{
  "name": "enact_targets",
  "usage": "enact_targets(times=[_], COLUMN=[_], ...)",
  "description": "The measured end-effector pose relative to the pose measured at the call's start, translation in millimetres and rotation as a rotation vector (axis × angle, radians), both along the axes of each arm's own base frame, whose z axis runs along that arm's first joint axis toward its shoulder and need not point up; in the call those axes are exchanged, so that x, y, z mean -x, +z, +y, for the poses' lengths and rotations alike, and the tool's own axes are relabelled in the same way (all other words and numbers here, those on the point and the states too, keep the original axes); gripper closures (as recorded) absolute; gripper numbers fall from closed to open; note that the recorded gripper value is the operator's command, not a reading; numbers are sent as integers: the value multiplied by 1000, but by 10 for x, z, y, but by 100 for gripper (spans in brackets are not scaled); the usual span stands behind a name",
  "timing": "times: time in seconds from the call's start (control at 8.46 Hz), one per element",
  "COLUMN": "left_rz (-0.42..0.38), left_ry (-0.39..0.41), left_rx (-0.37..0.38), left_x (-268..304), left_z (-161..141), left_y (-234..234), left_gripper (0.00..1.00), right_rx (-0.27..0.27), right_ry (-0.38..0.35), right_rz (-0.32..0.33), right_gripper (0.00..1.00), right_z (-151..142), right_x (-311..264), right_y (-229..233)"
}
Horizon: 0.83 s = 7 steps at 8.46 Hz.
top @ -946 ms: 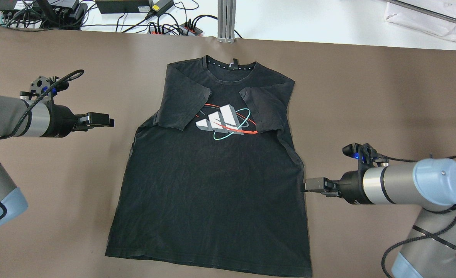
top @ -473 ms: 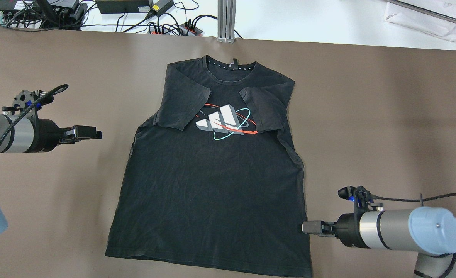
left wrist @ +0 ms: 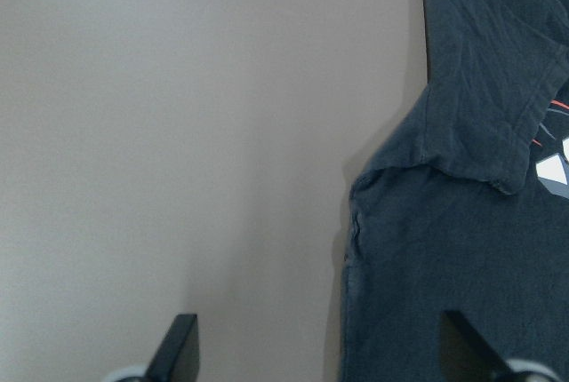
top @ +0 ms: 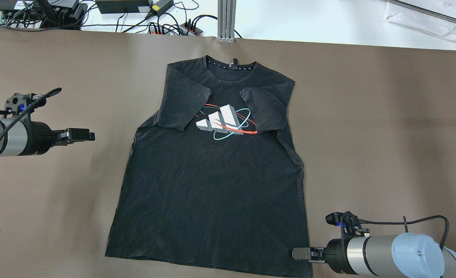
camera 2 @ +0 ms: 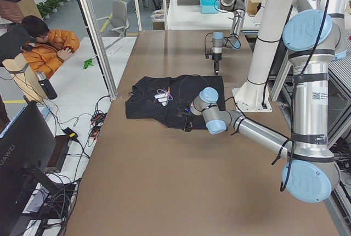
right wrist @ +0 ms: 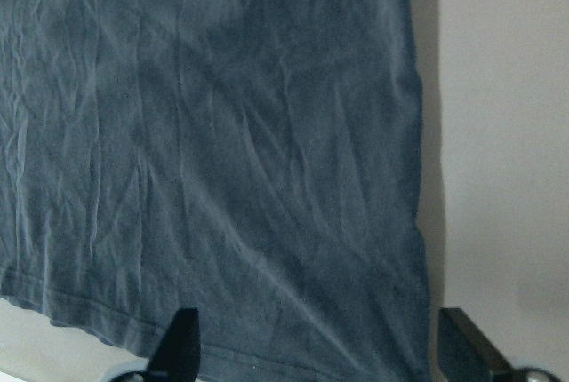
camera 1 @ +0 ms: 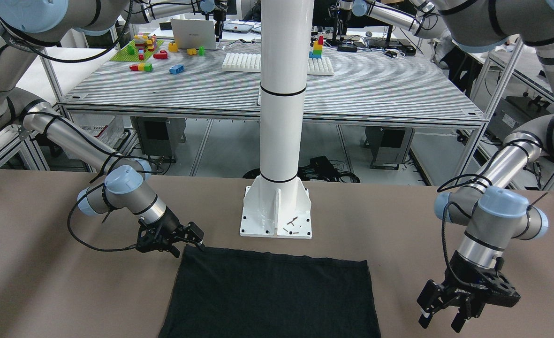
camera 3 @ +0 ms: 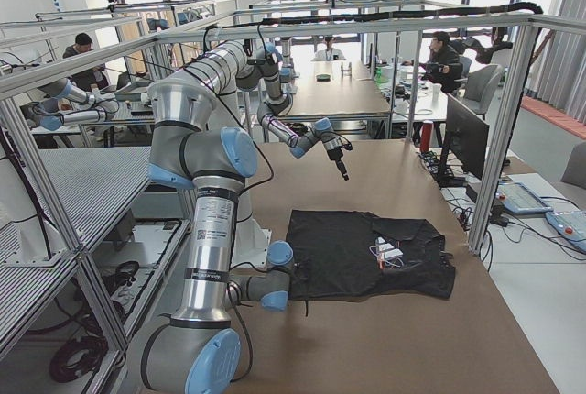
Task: Fold clothes
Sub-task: 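Grasp the hem corners nearest the robot with both grippers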
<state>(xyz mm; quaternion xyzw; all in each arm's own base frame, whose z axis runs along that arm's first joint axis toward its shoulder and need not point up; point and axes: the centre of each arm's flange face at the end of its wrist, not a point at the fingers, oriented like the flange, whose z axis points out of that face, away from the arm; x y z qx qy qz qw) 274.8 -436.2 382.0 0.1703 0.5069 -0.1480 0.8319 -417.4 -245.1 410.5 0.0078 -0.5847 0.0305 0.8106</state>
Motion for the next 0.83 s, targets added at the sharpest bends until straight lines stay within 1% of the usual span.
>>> enact_targets(times=[0.24, 0.35, 0.59, 0.71, 0.83], left_rz=[-1, -4, -8, -10, -10], left_ry=[-3, -8, -15, -17, -18], left_rx=[1, 0, -1, -1, -1], left_x=[8, 13, 16, 16, 18], left_z=[5, 2, -6, -8, -10], left_y=[8, 14, 26, 30, 31], left_gripper=[5, 5, 5, 5, 5], right_rx=[4, 6, 7, 6, 5], right_ry=[-12, -20, -27, -25, -27], right_rz=[18, 26, 39, 44, 46], right_gripper=[6, 15, 54, 84, 100], right_z=[68, 106, 147, 155, 169], right_x=[46, 72, 143, 162, 176], right_y=[87, 131, 197, 210, 214])
